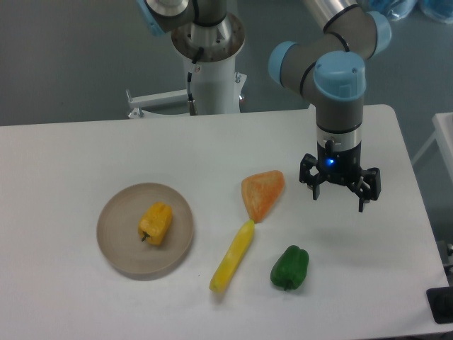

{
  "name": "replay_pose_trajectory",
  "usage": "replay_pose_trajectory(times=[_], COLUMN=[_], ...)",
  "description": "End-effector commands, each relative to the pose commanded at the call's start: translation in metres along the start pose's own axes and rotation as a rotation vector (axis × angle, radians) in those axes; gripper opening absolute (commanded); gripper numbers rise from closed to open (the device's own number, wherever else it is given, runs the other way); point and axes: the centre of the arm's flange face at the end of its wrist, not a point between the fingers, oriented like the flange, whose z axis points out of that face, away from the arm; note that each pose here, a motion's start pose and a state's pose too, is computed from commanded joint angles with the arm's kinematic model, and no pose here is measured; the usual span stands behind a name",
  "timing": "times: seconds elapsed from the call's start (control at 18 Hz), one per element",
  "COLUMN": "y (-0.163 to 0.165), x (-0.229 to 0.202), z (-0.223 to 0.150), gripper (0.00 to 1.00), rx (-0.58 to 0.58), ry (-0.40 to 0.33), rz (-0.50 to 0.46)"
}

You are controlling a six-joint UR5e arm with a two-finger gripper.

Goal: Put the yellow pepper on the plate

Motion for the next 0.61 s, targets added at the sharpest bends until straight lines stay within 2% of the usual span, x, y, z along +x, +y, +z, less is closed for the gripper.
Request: replay_pose_trajectory(times=[0.61], y=[-0.0002], x=[0.0017], z=[0.0023], gripper=[1.0], rx=[-0.002], ry=[0.004], rz=[-0.002])
